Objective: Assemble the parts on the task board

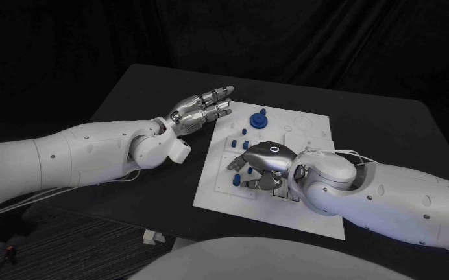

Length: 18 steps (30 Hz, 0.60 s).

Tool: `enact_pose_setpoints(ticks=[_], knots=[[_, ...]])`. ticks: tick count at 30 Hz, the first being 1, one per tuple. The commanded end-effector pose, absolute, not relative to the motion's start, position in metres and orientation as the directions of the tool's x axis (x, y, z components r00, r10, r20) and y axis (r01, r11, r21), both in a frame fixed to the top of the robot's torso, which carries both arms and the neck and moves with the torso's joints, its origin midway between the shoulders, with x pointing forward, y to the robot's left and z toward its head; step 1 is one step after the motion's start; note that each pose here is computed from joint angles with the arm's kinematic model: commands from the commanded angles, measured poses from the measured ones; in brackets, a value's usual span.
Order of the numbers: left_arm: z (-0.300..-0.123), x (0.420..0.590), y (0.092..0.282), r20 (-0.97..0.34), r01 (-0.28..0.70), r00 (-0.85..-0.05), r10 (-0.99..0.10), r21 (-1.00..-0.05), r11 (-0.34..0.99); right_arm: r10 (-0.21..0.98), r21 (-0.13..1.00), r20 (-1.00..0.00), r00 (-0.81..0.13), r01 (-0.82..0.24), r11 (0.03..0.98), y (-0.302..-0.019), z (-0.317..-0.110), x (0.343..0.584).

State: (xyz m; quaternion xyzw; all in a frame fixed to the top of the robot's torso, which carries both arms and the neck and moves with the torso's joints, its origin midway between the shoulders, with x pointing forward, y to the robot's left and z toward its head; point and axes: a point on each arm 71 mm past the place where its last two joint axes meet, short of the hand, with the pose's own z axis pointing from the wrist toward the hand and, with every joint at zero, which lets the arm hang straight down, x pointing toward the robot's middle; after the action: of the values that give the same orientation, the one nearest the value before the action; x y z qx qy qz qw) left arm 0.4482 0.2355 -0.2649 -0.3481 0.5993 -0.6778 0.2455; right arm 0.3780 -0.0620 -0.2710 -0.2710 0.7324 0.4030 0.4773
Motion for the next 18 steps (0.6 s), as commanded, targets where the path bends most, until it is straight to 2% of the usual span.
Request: enact_pose_setpoints(ticks=[1,11,18], knots=[[-0.264,0.448,0.234,0.188,-0.083,-0.646,-0.74,-0.981,-0.176,-0.035,0.322,-0.913,-0.407,-0.77,0.551,-0.064,-0.274,0.378],[-0.264,0.448,0.234,0.185,-0.081,-0.643,-0.743,-0.981,-0.174,0.059,0.324,-0.933,-0.355,-0.758,0.566,-0.084,-0.261,0.378],[-0.264,0.448,0.236,0.182,-0.079,-0.638,-0.748,-0.982,-0.171,0.178,0.296,-0.955,-0.236,-0.755,0.585,-0.12,-0.218,0.38]])
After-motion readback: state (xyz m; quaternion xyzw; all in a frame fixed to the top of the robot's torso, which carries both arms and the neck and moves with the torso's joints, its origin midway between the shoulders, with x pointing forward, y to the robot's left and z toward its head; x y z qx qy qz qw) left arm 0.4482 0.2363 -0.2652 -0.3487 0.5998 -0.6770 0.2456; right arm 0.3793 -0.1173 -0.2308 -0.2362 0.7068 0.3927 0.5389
